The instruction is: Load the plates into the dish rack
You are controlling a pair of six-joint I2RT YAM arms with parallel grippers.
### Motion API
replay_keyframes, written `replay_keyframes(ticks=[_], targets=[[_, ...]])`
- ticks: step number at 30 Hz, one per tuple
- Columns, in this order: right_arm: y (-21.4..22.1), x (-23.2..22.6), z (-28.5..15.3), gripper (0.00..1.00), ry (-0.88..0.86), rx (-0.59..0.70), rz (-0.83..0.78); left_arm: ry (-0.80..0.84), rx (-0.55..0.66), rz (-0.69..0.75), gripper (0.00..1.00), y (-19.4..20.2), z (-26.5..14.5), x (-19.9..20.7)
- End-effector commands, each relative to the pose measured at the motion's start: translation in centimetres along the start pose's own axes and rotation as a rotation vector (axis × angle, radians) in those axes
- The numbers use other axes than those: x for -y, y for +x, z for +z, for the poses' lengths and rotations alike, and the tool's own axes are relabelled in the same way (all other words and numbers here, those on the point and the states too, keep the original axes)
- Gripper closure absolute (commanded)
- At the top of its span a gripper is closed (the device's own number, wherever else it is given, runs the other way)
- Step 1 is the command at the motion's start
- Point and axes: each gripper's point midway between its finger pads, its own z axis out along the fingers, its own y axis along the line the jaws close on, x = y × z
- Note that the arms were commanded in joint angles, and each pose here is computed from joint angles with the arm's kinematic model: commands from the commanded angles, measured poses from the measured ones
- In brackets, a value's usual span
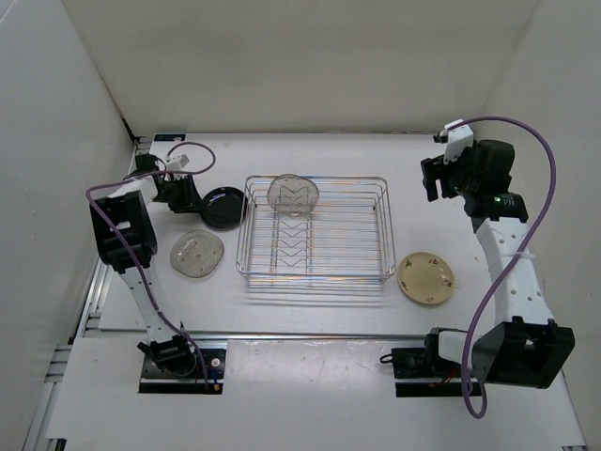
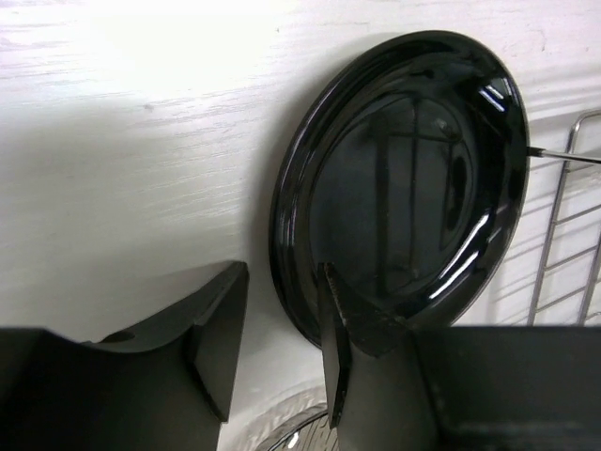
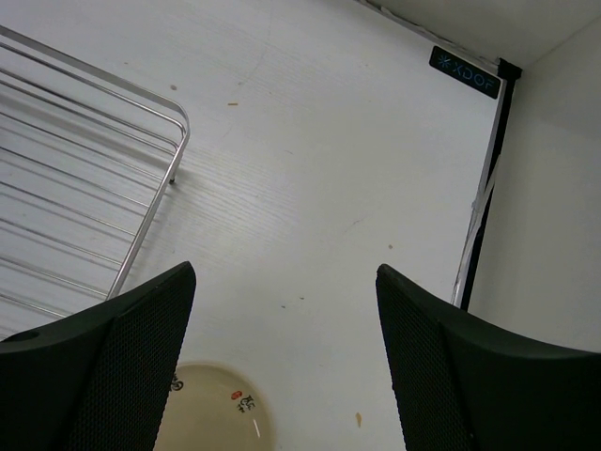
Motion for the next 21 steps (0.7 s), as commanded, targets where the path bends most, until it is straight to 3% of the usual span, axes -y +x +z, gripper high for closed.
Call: replay_keyframes(ticks=[1, 10, 13, 16, 21], targets=[[-1.38, -0.13, -0.89, 0.19, -0.004, 0.058, 0.01, 0.054, 0.002, 0.011, 0.53, -0.6, -0.18, 1.11], [-1.29, -0.39, -1.02, 0.2, -0.012, 0.062, 0.009, 0.076, -0.023, 0.0, 0.55, -0.5, 0.16, 1.17], [-1.57, -0.52, -1.29, 0.2, -0.017, 0.074, 0.007, 0.086, -0.028, 0.004, 0.63, -0.58, 0.44, 1.1], [-1.07, -0.33, -1.22, 0.2, -0.013, 0.063, 0.013, 0.088, -0.044, -0.008, 0.65, -0.1, 0.66, 1.0], [-1.07, -0.33, -1.22, 0.2, -0.013, 0.063, 0.013, 0.07, -0.047, 0.002, 0.81, -0.23, 0.54, 0.72]])
